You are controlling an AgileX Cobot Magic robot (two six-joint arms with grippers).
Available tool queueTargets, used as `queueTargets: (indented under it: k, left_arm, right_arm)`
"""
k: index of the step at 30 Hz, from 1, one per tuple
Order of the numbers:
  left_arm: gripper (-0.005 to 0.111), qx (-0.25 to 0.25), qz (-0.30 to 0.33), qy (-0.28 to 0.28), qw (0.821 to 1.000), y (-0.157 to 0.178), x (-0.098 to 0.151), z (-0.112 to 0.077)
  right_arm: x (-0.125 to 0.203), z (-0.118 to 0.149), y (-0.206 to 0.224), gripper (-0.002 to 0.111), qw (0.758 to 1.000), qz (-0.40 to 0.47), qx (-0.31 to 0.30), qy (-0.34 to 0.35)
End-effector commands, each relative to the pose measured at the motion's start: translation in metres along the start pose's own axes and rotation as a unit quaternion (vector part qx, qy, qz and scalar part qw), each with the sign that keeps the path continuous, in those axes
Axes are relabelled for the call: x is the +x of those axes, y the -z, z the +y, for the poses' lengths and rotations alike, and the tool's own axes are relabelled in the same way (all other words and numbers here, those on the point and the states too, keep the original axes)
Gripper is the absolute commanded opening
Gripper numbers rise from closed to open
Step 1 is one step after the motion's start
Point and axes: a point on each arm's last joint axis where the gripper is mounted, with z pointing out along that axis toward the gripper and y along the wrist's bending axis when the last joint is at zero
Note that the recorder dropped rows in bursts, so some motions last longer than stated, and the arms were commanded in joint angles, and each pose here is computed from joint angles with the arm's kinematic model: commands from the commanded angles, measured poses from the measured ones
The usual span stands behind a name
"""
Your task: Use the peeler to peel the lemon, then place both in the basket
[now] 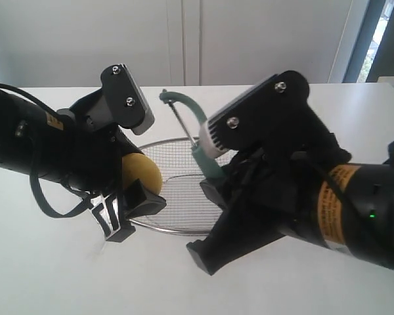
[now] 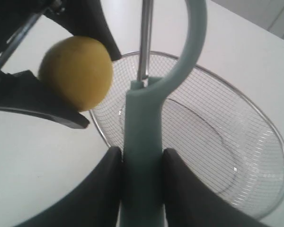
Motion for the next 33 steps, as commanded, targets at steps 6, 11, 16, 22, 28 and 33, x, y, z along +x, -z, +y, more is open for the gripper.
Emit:
queueTargets:
  k: [6, 11, 16, 22, 28, 33]
  left_arm:
    - [0.0, 0.002, -0.005, 0.025, 1.0, 0.002, -0.003, -0.001]
    - [0.0, 0.002, -0.005, 0.029, 1.0, 0.002, -0.003, -0.001]
    - [0.0, 0.003, -0.004, 0.03, 1.0, 0.002, -0.003, -0.001]
    - [0.0, 0.004, -0.005, 0.031, 0.999, 0.002, -0.003, -0.001]
    - [0.0, 0.004, -0.005, 0.031, 0.999, 0.002, -0.003, -0.001]
    - [0.0, 0.003, -0.005, 0.031, 0.999, 0.002, -0.003, -0.001]
  right_arm:
    - [0.014, -0.045, 0.038, 0.0, 0.976, 0.072, 0.203, 0.011]
    - [0.026, -0.055, 0.03, 0.0, 0.968, 0.069, 0.24, 0.014]
    - [0.042, -0.053, 0.01, 0.0, 0.977, 0.071, 0.203, -0.007]
    - [0.054, -0.048, -0.028, 0.0, 0.982, 0.103, 0.156, -0.016]
    - [0.06, -0.033, -0.07, 0.0, 0.988, 0.124, 0.079, -0.043]
    - [0.05, -0.017, -0.097, 0.0, 0.993, 0.112, 0.01, -0.048]
